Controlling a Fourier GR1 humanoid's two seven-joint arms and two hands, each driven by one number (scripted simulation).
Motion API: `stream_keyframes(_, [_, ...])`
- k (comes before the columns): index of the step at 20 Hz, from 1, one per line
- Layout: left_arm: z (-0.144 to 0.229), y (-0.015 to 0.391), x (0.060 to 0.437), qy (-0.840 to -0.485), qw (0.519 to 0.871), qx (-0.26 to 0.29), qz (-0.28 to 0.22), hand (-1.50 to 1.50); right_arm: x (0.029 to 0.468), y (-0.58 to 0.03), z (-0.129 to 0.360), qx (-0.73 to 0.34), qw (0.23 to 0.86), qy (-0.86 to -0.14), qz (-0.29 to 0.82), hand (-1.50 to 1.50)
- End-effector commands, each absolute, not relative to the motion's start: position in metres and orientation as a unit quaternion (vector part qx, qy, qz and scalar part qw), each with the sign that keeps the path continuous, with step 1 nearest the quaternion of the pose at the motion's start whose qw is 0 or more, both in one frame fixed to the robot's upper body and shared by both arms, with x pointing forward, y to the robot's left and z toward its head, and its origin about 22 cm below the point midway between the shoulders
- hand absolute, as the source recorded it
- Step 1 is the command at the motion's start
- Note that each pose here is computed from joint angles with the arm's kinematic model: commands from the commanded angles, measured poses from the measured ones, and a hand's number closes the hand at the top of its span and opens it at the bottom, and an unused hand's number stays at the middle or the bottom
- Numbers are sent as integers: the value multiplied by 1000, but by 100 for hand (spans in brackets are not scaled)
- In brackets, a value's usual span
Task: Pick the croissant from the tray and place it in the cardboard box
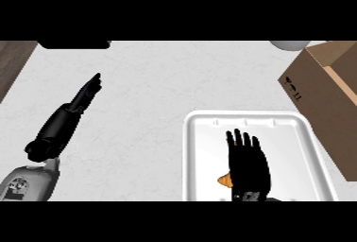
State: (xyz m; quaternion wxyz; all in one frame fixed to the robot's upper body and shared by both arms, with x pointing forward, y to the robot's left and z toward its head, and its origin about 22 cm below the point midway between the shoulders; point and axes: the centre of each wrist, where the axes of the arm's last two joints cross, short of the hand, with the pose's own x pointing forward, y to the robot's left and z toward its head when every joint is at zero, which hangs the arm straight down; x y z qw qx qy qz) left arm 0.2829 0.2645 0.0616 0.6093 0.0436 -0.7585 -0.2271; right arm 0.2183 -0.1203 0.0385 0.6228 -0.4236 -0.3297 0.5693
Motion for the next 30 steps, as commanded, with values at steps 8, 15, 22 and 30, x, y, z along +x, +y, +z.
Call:
stream_keyframes(8, [63, 260, 287, -758, 609, 48, -230, 0, 234, -146, 5, -398, 634, -329, 576, -150])
stream_keyframes(15, [76, 268, 286, -752, 615, 44, -234, 0, 238, -145, 15, -428, 556, -395, 594, 150])
stream_keyframes(22, [65, 256, 303, -759, 605, 31, -239, 0, 326, -150, 29, -386, 599, -466, 525, 150])
stream_keyframes(30, [67, 269, 306, -762, 600, 19, -243, 0, 403, -193, 60, -425, 564, -537, 461, 150])
